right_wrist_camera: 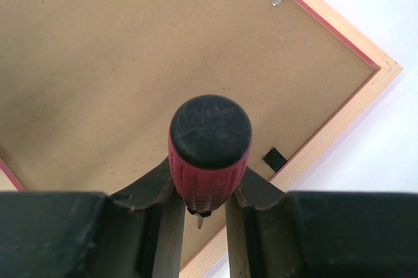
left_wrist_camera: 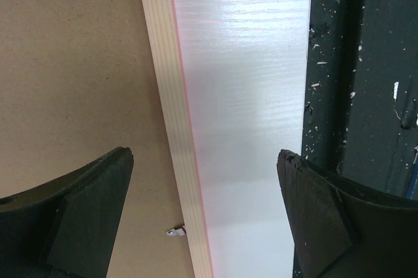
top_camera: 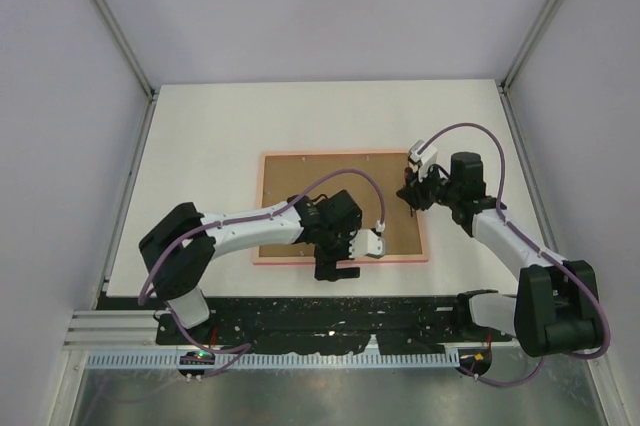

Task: Take the photo out of the frame
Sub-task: Release the photo frame item from the photo frame.

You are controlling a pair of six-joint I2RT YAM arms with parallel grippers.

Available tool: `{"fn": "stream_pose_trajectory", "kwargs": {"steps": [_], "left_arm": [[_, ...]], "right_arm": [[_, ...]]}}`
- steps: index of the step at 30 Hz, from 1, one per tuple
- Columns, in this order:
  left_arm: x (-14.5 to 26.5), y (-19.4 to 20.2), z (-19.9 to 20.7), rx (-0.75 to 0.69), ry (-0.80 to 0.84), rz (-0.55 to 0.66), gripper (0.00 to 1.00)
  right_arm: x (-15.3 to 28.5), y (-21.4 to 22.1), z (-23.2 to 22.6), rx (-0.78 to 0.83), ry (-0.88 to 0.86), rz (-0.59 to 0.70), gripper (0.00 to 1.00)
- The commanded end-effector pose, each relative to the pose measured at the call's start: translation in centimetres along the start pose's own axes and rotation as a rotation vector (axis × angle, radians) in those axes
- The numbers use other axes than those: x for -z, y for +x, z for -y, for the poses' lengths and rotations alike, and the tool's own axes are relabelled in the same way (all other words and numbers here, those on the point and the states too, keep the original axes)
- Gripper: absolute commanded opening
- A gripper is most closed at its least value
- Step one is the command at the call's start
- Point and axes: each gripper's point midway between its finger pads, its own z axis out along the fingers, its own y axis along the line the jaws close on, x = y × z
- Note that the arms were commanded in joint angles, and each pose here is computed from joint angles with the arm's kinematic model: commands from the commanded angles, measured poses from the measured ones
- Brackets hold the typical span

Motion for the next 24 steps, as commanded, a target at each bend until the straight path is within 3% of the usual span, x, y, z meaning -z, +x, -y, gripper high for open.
{"fn": "stream_pose_trajectory", "kwargs": {"steps": [1, 12, 21, 24], "left_arm": [[-0.6, -0.9, 0.0, 0.018, 0.014, 0.015, 0.95], [-1.6, -0.6, -1.8, 0.050, -0.070, -0.004, 0.83], [-2.6, 0.0, -1.8, 0.061, -0.072, -0.038, 0.55], [-2.9, 0.2, -1.4, 0.062, -0.056, -0.044, 0.52]], "right_arm": [[0.2, -3.2, -0.3, 0.088, -0.017, 0.127, 0.08], [0.9, -3.9, -0.8, 0.091, -0.012, 0.180, 0.08], [1.3, -3.8, -0.7, 0.201, -0.020, 0.183, 0.08], [1.7, -3.4, -1.0, 0.236, -0.047, 0.186, 0.08]]}}
